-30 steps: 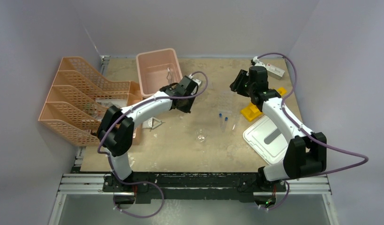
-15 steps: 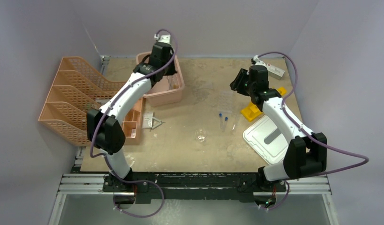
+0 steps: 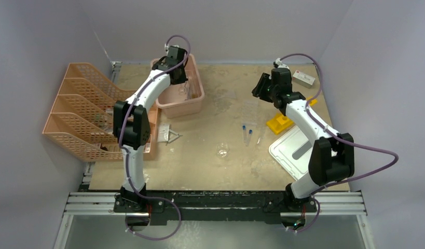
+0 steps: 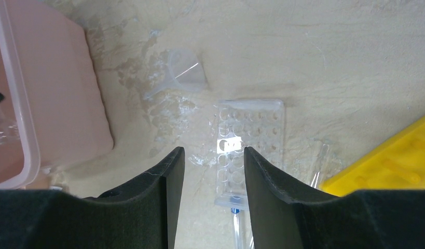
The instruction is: Organize the chemistry lab equipment
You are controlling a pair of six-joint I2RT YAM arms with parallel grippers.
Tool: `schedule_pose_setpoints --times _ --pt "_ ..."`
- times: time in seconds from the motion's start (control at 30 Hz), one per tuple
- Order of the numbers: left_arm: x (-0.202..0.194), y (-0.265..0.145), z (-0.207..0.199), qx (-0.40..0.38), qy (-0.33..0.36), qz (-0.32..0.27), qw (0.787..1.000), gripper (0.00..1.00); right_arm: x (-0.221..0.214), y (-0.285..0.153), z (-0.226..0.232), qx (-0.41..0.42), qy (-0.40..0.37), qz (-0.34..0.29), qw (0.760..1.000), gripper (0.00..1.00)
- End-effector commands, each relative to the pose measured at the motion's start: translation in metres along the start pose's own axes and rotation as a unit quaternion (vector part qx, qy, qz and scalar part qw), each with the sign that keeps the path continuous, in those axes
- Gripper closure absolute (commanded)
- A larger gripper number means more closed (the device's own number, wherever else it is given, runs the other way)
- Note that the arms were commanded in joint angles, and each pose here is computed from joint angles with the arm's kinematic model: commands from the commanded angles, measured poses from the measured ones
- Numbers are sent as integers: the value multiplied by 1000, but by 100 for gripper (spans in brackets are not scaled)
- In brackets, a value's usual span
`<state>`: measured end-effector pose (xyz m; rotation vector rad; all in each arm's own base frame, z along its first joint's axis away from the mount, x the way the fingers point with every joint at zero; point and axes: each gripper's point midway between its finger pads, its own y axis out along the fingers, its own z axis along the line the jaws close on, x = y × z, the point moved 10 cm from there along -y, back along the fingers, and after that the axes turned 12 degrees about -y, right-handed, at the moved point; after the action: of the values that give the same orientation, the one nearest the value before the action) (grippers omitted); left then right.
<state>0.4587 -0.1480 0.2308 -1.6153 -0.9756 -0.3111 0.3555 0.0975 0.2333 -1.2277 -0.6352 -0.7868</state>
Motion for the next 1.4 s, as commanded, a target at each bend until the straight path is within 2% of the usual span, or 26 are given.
schedule_pose_setpoints --times 0.0,0.23,0.57,0.73,0.97,1.2,1.37 --pt "-1 17 4 25 -4 8 1000 100 27 -5 3 -1 -14 -49 999 51" --pt "-22 58 11 37 9 42 998 100 32 0 4 -6 -24 -54 998 51" --pt "-36 80 10 3 5 66 998 99 38 4 3 -16 -33 -60 998 50" --pt "-37 82 11 8 12 65 998 82 39 5 3 -15 -33 -59 998 50" --pt "-28 69 5 -28 26 65 997 62 39 5 2 -21 -33 -60 997 50" --pt "-12 46 -4 -59 24 53 997 55 38 3 2 -18 -33 -58 998 50" --pt "0 17 -10 -109 64 64 990 50 33 2 2 -10 -35 -50 998 48"
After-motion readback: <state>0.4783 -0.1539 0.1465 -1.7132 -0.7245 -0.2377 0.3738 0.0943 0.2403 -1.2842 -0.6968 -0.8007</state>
